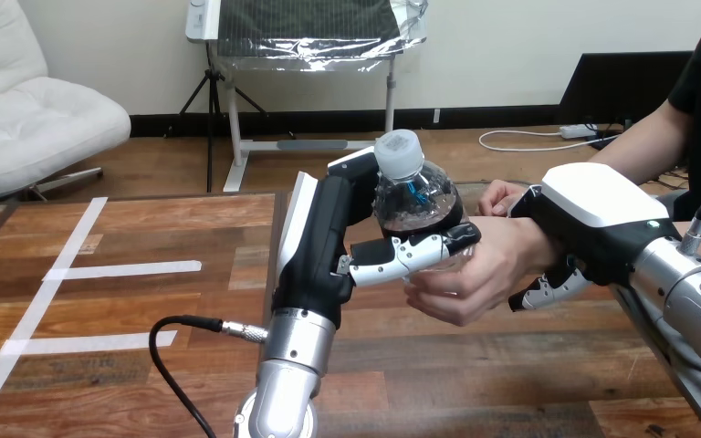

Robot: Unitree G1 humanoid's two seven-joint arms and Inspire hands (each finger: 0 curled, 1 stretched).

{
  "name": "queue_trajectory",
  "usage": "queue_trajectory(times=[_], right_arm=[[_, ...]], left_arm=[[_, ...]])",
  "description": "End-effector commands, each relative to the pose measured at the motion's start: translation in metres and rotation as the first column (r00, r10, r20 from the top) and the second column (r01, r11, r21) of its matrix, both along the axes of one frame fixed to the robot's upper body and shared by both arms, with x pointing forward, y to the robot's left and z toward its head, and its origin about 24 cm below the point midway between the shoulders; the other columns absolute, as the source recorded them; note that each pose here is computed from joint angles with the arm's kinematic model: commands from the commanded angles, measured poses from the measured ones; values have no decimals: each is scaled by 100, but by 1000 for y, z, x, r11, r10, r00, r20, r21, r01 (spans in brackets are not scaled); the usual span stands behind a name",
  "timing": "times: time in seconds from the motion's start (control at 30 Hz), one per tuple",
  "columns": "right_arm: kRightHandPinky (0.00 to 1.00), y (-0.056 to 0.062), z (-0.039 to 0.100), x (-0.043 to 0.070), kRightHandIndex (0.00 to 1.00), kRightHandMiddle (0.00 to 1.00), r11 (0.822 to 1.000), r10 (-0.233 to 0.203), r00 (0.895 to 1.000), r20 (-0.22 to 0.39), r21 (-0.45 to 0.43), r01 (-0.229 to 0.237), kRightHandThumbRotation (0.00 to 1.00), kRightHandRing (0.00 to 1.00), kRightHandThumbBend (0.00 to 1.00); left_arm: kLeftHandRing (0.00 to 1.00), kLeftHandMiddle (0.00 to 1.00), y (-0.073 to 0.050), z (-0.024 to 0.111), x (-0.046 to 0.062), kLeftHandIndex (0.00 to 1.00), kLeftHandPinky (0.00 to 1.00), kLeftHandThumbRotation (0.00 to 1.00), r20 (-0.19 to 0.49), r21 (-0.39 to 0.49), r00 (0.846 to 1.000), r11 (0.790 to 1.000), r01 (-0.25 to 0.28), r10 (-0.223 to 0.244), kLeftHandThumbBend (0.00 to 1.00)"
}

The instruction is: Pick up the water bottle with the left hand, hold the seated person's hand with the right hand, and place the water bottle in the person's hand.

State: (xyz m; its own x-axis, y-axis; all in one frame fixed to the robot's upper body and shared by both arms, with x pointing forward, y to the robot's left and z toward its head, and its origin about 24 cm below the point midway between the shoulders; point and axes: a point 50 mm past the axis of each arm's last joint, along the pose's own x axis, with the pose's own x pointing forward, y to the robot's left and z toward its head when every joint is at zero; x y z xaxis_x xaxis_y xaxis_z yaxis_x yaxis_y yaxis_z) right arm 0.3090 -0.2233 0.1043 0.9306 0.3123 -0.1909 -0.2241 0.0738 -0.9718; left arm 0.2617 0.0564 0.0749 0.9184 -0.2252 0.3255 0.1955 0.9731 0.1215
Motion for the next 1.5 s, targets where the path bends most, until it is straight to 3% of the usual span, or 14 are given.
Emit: queue_trajectory(times=[0.0, 1.0, 1.1, 1.3, 1.4, 1.47], right_arm=[[19, -8, 16, 4, 33, 33, 999, -42, 998, 57, 1, 42, 0, 25, 80], [17, -11, 13, 5, 35, 32, 998, -63, 997, 39, -5, 63, 0, 25, 77], [19, -11, 13, 5, 39, 36, 997, -69, 997, 38, -23, 70, 0, 27, 77], [32, -11, 12, 5, 50, 50, 996, -72, 996, 54, -48, 75, 0, 42, 81], [38, -11, 13, 4, 56, 55, 995, -70, 996, 63, -67, 74, 0, 48, 83], [45, -11, 13, 4, 61, 60, 995, -70, 995, 65, -73, 74, 0, 55, 85]], left_arm=[[39, 41, -26, 26, 2, 49, 38, 0, 73, -124, 997, 991, 40, -31, 61], [39, 41, -24, 24, 3, 49, 39, 0, 69, -121, 997, 992, 27, -19, 61], [39, 41, -24, 24, 3, 49, 39, 0, 71, -119, 997, 993, 28, -19, 61], [41, 44, -23, 23, 3, 49, 40, 0, 75, -104, 997, 994, 37, -29, 60], [46, 49, -23, 22, 3, 53, 42, 3, 76, -72, 996, 996, 49, -43, 61], [56, 60, -23, 22, 3, 61, 48, 12, 76, -53, 996, 997, 58, -54, 66]])
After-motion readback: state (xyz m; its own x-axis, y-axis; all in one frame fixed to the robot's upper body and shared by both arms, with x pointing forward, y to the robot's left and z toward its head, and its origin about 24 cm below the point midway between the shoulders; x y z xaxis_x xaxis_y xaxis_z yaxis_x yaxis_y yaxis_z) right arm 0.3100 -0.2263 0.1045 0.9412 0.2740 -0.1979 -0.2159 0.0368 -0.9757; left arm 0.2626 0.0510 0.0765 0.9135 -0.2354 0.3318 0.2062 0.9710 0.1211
